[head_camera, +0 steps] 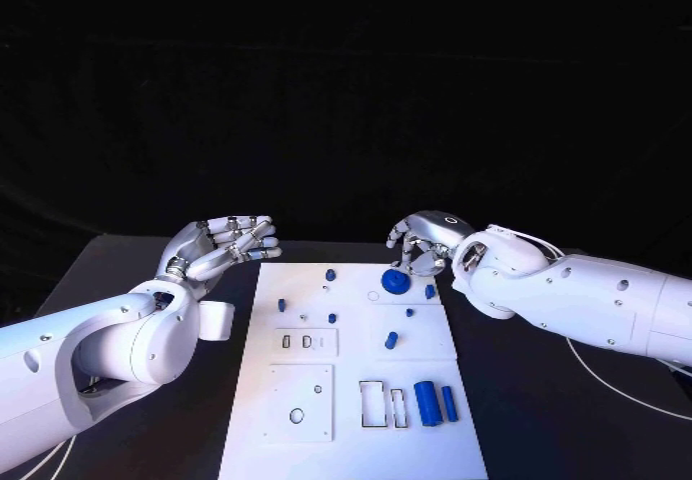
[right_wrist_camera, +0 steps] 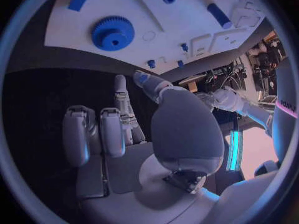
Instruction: Assemble the parts on the task board
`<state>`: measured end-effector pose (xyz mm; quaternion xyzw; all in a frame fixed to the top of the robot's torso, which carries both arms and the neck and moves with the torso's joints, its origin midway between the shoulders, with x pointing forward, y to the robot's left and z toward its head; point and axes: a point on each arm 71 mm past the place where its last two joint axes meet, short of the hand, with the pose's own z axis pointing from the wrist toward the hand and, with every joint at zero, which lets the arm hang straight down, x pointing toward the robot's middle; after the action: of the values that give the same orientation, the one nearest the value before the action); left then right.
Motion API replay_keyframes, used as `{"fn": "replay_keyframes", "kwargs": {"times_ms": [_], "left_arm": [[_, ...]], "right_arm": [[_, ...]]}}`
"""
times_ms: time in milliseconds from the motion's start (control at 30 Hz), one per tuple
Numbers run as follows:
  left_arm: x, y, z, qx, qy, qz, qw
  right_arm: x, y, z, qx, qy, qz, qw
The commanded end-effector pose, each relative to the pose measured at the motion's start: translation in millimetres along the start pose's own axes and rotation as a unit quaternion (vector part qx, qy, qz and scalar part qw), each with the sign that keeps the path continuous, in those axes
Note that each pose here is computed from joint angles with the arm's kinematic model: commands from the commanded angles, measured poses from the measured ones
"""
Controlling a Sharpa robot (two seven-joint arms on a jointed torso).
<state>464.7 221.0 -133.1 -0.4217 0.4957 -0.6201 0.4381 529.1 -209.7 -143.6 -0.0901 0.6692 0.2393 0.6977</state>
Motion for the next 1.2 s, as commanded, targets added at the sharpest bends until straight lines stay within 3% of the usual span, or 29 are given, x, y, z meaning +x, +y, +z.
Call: {"fn": "replay_keyframes", "kwargs": {"times_ms": [33,367,667,1200], "left_arm": [[2.2,-1.6,0.7,0.004,0.012,-0.004,1.000],[2.6,-1.0,1.3,0.002,0.014,-0.006,1.000],[2.2,-0.9,1.4,0.002,0.015,-0.006,1.000],[2.2,-0.5,1.7,0.000,0.014,-0.005,1.000]], "right_arm": [[7.0,-7.6,-4.0,0.025,0.068,0.035,0.997],[12.5,-22.0,-5.8,0.044,0.093,0.035,0.994],[19.5,-26.5,-3.4,0.051,0.098,0.034,0.993],[33.8,-21.0,4.5,0.045,0.109,0.034,0.992]]}}
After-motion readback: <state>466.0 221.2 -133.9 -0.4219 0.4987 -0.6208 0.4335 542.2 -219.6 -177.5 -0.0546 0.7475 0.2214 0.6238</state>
